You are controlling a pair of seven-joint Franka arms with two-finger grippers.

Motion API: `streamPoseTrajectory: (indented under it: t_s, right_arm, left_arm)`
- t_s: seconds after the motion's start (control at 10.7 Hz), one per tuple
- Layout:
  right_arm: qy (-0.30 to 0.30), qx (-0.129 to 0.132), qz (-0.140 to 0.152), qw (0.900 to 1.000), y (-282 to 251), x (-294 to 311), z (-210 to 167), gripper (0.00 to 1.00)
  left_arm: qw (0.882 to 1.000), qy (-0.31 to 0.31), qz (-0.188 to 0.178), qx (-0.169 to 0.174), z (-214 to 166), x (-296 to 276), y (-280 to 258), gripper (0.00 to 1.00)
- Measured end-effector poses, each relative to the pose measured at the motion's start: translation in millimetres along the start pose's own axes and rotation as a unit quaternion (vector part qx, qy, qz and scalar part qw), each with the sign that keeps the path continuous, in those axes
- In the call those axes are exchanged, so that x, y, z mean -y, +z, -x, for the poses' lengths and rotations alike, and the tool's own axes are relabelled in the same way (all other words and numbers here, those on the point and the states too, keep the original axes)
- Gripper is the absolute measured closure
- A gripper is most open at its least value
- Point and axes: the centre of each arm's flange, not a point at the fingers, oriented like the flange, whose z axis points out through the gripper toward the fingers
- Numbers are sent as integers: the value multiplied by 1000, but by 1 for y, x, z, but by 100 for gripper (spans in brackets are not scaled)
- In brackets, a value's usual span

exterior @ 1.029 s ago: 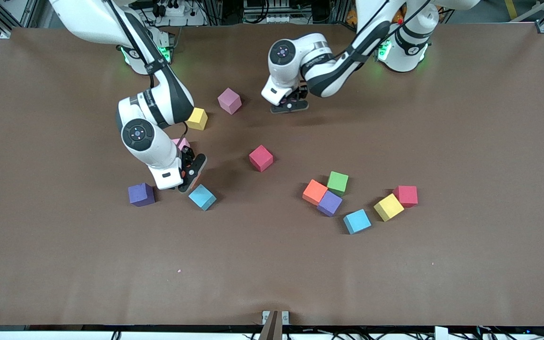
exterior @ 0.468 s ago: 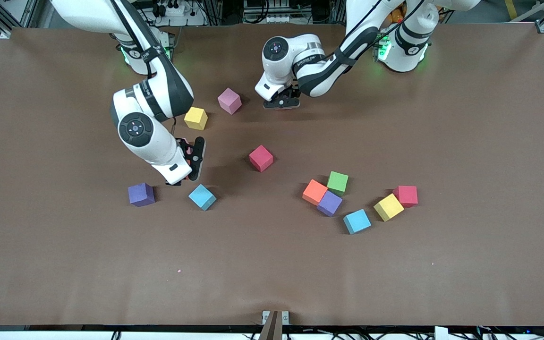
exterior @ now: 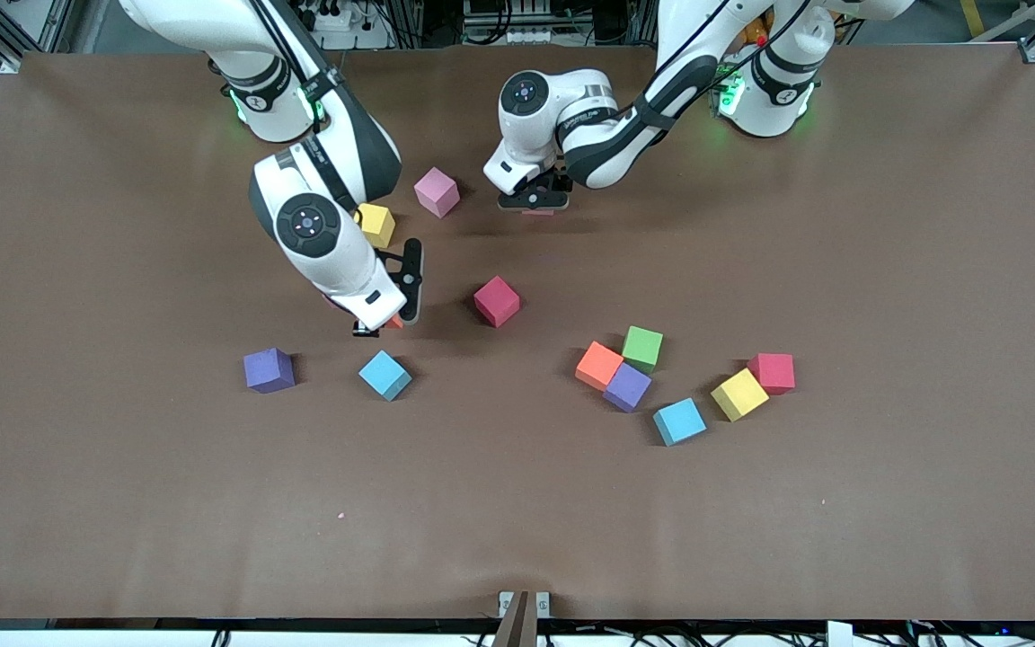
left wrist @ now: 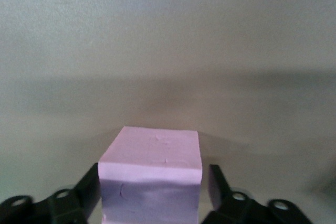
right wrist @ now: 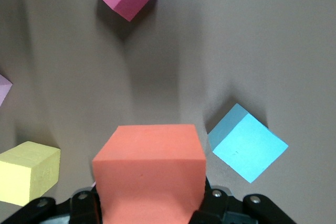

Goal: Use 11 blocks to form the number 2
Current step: 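Place the pink block with the left gripper while the right gripper lifts orange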

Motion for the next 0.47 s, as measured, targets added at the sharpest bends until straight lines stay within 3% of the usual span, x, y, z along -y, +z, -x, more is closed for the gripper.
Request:
streamPoseTrajectory:
  t_s: [0.09, 0.47]
  right_arm:
    - [1, 1, -1, 1000, 1, 0, 1, 37]
    - [-7, 8, -8, 1000, 10, 19, -13, 37]
  left_arm:
    - [1000, -7, 3, -5, -9, 2, -6, 0]
    - [997, -71, 1, -40, -74, 41, -57, 0]
